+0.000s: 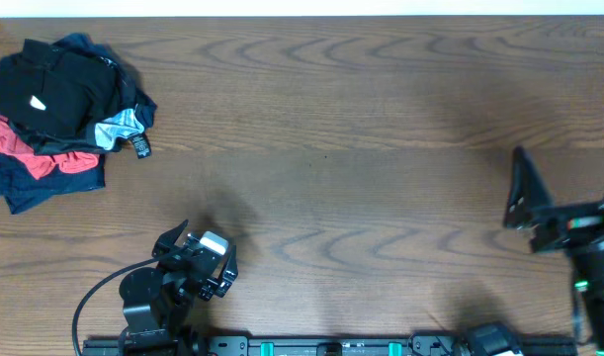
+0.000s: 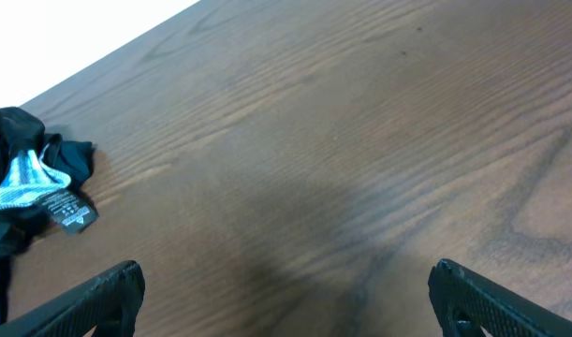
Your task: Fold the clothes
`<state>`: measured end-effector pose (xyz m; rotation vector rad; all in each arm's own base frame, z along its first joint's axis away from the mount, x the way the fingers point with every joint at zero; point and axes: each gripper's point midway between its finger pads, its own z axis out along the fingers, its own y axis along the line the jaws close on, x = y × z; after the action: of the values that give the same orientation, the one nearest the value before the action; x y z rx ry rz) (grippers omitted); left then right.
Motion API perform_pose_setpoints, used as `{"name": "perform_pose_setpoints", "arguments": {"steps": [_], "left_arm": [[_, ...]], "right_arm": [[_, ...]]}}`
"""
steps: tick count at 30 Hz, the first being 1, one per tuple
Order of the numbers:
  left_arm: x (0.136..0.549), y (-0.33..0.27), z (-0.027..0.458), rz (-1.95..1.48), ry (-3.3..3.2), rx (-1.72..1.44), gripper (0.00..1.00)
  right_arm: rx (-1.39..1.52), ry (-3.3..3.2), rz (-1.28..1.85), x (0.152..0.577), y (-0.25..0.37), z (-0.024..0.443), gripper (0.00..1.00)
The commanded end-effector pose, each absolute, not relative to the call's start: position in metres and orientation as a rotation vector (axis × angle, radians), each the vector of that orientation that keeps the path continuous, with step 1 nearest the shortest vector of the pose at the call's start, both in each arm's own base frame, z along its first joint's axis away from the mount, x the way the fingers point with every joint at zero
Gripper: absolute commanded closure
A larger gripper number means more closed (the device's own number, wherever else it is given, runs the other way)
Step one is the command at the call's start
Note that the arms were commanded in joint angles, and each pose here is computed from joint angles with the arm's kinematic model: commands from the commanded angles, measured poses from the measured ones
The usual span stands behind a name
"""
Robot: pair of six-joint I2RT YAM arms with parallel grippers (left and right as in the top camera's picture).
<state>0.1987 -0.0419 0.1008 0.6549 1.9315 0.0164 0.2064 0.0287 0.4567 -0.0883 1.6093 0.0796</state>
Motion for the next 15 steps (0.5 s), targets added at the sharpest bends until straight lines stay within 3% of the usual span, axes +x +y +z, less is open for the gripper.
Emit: {"name": "perform_pose_setpoints", "arguments": {"steps": [1,9,15], "left_arm": [[0.199,-0.041,0.096,0.020,1.936,0.660,0.02],[0.199,-0.041,0.096,0.020,1.936,0.660,0.02],[0.199,-0.041,0.096,0.020,1.936,0.660,0.02]], "right_arm": [[-0.083,1.680,0.146,0.218,0.037,0.386,0.01],[0.025,1.743,0.273,0.233,0.043,0.254,0.01],[0.074,1.778,0.337,0.240,0.048,0.187,0.01]]}}
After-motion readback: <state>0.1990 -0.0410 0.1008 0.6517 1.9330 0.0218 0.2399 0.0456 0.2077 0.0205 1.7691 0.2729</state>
